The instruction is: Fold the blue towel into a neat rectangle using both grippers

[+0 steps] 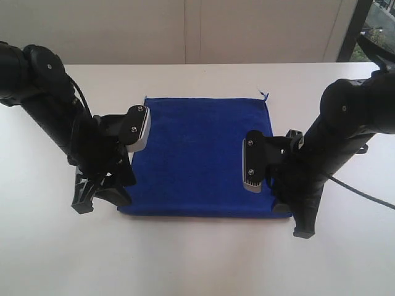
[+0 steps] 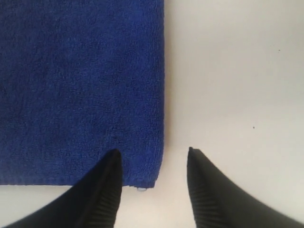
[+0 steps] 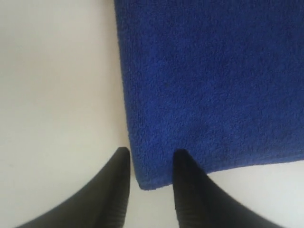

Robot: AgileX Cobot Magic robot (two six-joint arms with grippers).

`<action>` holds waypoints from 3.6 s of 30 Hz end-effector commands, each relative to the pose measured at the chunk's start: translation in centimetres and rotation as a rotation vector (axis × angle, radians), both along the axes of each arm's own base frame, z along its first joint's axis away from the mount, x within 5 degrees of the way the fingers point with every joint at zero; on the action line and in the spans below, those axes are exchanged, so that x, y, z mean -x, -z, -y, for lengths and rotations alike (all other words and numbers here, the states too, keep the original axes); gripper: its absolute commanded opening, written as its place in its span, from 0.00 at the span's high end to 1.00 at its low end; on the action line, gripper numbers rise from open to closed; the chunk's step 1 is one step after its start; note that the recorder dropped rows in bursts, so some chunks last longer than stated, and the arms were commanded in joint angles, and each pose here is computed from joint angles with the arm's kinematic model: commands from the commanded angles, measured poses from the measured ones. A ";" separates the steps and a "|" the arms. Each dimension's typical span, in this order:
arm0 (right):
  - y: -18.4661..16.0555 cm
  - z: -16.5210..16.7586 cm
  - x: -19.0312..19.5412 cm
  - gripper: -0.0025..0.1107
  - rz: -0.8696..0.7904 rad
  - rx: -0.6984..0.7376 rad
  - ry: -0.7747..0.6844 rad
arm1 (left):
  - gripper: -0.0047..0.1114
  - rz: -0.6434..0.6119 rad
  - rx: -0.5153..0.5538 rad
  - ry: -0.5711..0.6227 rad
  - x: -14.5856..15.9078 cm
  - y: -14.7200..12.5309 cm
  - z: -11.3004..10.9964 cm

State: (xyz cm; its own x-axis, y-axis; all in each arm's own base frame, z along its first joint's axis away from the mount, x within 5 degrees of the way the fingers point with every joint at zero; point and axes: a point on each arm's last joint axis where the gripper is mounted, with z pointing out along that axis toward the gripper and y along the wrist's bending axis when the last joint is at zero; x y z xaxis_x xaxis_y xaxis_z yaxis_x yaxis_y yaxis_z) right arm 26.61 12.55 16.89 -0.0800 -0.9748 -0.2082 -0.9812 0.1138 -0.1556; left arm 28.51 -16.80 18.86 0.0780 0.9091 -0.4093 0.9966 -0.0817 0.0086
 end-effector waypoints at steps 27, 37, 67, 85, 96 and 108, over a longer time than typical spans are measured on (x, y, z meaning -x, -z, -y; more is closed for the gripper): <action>2.8 0.8 0.9 0.65 0.083 0.034 -0.063 | 0.53 -0.089 -0.045 0.031 -0.4 3.7 0.3; 5.3 0.8 0.9 0.87 -0.007 0.069 -0.067 | 0.87 -0.092 -0.048 0.036 -0.4 3.7 0.3; 2.2 1.2 2.3 0.98 -0.047 0.048 -0.036 | 0.77 -0.077 0.069 0.198 1.0 0.7 0.7; 2.2 1.1 2.1 0.98 -0.026 0.039 -0.030 | 0.62 -0.085 0.016 0.190 0.0 4.2 0.7; 2.2 1.1 2.1 0.98 -0.020 0.037 -0.029 | 0.68 -0.063 -0.005 0.220 0.8 5.8 0.1; 2.2 1.0 2.1 0.98 -0.025 0.027 -0.018 | 0.96 -0.120 0.005 0.208 1.6 4.4 0.0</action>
State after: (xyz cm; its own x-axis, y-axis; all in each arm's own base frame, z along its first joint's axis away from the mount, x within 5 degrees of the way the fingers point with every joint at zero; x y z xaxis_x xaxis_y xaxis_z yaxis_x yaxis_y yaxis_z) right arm 24.51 11.54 14.82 -0.0598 -0.9820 -0.1791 -0.9870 0.0850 -0.1361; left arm 28.02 -17.12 14.12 0.2382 0.8704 -0.4308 0.9601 -0.2781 -0.0310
